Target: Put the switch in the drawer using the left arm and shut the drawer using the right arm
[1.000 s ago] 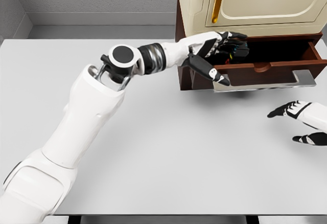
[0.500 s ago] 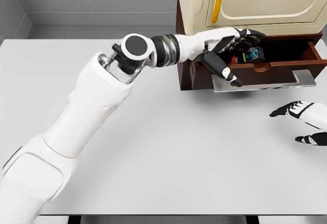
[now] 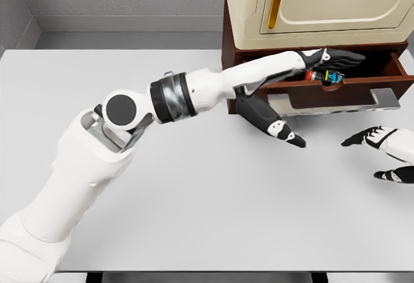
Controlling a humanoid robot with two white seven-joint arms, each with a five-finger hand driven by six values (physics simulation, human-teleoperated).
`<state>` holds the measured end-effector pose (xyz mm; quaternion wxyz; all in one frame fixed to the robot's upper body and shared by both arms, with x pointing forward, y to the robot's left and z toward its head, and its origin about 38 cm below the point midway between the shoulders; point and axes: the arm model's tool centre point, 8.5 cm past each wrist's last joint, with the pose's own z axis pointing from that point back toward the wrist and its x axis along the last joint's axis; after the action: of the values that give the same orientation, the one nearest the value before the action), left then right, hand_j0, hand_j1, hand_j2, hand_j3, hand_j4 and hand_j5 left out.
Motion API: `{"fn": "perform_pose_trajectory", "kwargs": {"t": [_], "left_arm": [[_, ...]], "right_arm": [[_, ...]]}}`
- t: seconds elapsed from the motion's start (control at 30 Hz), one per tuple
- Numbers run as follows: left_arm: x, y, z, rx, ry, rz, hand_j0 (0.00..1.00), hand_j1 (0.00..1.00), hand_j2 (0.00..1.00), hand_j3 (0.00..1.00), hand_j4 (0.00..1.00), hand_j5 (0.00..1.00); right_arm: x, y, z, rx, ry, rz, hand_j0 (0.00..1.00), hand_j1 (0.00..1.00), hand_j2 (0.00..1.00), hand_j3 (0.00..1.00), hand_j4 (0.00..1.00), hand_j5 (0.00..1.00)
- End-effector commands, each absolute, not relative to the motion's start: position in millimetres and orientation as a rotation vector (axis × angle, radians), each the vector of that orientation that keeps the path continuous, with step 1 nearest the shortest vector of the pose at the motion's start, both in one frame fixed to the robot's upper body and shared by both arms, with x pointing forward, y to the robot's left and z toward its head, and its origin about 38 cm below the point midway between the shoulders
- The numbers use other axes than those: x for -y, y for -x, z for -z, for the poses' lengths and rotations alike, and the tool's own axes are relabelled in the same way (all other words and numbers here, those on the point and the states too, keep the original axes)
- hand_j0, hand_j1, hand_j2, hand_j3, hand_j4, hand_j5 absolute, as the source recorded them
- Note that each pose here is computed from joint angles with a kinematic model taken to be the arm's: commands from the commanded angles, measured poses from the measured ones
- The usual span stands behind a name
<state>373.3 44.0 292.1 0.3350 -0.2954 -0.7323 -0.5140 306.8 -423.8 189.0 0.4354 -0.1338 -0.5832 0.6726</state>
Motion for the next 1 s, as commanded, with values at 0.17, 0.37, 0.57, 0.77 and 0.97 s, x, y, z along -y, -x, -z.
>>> {"fn": "perform_pose_trajectory", "kwargs": {"t": [0.17,0.37,0.57,0.77,0.97], "left_arm": [[-238.9,-356.7,-286.7,2.346,0.268,1.288,1.00,1.00,1.00,1.00,1.00,1.00],[-364.3,-354.6,-191.2,2.042,-0.015,0.954,1.00,1.00,1.00,1.00,1.00,1.00],[-410.2,-357.3,-136.5,1.831,-0.108,0.885,1.00,1.00,1.00,1.00,1.00,1.00],[-406.6,-358.3,-136.6,1.835,-0.105,0.890,1.00,1.00,1.00,1.00,1.00,1.00],[-408.9,-358.5,-135.2,1.829,-0.109,0.884,1.00,1.00,1.00,1.00,1.00,1.00]], "right_arm": [[428.6,-309.4,-189.9,1.449,0.347,-1.658,0.83,0.83,0.83,0.83,0.83,0.83],[431.7,-311.6,-191.3,1.457,0.348,-1.631,0.79,0.79,0.79,0.79,0.79,0.79],[426.6,-310.7,-195.3,1.483,0.318,-1.611,0.75,0.75,0.75,0.75,0.75,0.75],[411.2,-313.0,-225.0,1.547,0.331,-1.670,0.74,0.74,0.74,0.74,0.74,0.74],[411.2,-313.7,-222.4,1.556,0.335,-1.657,0.75,0.75,0.75,0.75,0.75,0.75]]}}
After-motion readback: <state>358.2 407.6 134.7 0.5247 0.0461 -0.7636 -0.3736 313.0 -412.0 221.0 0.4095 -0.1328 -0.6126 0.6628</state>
